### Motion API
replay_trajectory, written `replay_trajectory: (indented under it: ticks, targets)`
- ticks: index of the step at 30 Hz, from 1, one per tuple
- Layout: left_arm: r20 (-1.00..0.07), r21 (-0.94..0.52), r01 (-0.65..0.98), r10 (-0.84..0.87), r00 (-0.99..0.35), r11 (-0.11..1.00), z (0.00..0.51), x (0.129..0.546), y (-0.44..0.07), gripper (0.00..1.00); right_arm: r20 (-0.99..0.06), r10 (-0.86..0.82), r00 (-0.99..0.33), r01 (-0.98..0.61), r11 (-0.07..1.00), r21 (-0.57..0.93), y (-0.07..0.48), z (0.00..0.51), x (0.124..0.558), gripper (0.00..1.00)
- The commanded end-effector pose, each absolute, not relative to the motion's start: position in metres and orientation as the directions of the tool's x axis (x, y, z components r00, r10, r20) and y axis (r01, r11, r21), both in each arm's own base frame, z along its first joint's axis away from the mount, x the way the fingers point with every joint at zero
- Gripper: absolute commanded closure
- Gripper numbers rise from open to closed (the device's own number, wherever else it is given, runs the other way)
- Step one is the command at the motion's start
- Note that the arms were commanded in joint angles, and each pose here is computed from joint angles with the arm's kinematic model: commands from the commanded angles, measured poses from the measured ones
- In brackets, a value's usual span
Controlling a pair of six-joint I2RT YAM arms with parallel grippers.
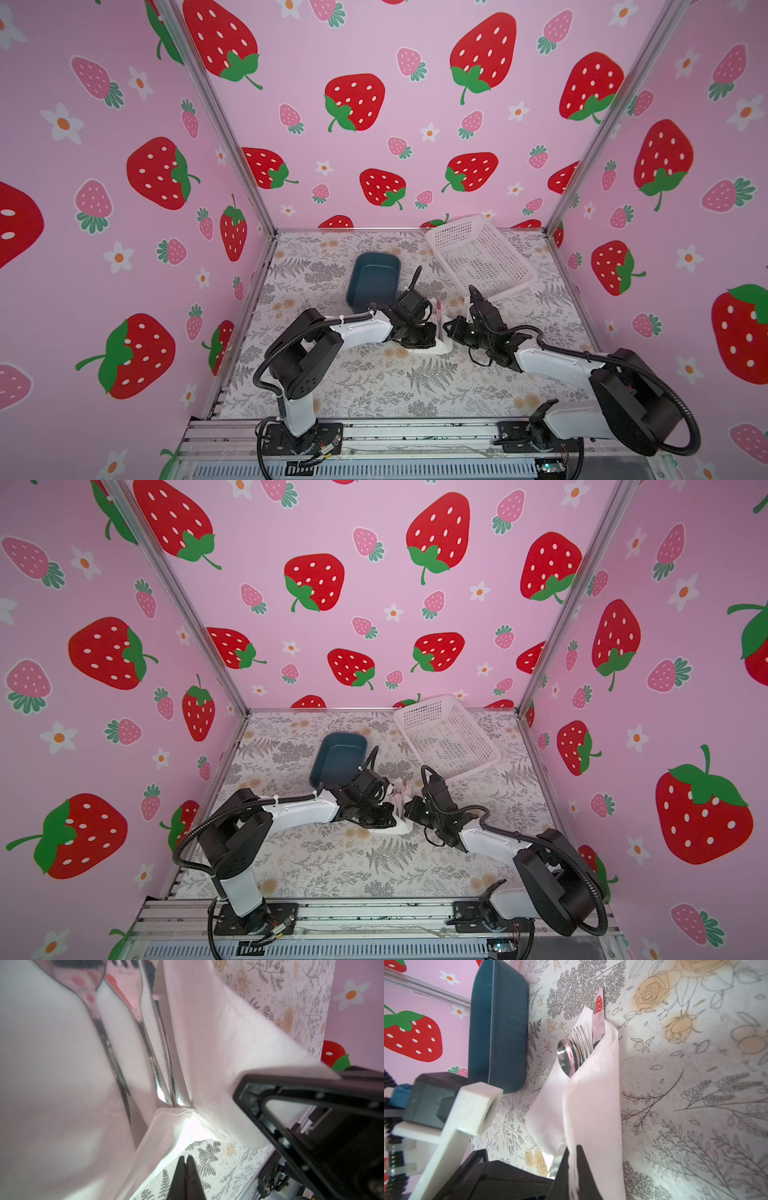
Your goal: Place the utensils on the paper napkin and roll it up
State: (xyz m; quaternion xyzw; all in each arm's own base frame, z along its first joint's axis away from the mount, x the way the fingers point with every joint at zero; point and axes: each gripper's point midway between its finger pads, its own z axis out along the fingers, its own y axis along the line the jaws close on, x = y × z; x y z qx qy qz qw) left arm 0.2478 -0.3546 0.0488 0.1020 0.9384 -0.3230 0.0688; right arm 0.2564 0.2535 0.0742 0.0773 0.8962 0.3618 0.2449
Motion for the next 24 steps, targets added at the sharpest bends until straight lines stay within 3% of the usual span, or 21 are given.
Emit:
replay_trajectory:
  ticks: [1, 24]
  targets:
    - [-0.173, -0.572, 0.209, 0.132, -0.976, 0.794, 0.036, 0.250, -0.347, 1.00, -0.391, 0.322, -0.862, -0.040, 0.727, 0.686, 0.257, 0.079, 0.260, 0.91]
    - [-0.149, -0.577, 0.169, 0.100, -0.984, 0.799, 0.024, 0.266, -0.341, 1.00, -0.359, 0.270, -0.893, -0.073, 0.702, 0.708, 0.303, 0.077, 0.256, 0.93]
